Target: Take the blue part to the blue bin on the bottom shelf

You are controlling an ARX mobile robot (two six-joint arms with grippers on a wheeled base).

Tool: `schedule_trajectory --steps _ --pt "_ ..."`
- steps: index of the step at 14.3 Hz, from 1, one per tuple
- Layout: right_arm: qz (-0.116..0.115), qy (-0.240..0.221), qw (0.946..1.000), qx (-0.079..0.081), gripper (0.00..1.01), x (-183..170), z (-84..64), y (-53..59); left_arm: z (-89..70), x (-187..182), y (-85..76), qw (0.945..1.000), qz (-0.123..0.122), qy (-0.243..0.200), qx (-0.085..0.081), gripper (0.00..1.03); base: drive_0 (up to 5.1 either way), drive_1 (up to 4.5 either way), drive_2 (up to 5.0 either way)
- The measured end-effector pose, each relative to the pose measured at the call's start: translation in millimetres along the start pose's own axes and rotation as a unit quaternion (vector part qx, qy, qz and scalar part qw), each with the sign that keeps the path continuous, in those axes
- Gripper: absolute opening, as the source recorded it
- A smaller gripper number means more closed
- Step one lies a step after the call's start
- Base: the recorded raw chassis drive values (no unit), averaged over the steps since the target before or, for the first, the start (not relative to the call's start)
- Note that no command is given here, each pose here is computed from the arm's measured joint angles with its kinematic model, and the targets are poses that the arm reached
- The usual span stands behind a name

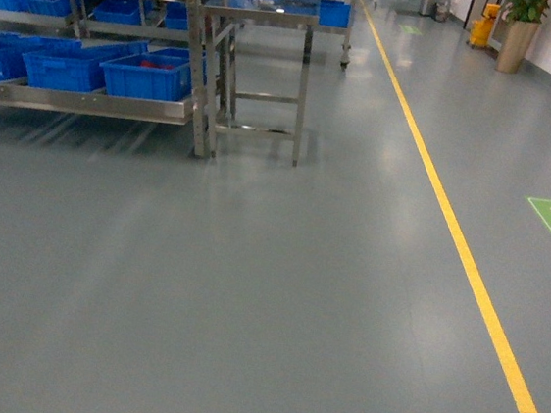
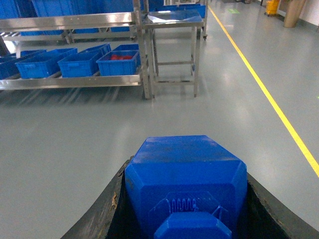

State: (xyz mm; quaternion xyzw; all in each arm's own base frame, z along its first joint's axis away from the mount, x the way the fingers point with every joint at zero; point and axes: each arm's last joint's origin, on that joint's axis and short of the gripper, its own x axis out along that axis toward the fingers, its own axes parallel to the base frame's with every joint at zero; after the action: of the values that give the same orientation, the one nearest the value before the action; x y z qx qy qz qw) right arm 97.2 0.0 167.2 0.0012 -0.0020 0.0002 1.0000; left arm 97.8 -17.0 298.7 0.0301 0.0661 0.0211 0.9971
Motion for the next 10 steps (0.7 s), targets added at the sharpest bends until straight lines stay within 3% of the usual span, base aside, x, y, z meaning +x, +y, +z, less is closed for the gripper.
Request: schedule_trajectory --steps 10 --pt "0.000 0.000 1.0000 0.000 0.98 0.0 0.0 0.0 -0.2 0.1 0.0 1.0000 0.000 0.001 0.000 0.44 0.0 4.09 -4.1"
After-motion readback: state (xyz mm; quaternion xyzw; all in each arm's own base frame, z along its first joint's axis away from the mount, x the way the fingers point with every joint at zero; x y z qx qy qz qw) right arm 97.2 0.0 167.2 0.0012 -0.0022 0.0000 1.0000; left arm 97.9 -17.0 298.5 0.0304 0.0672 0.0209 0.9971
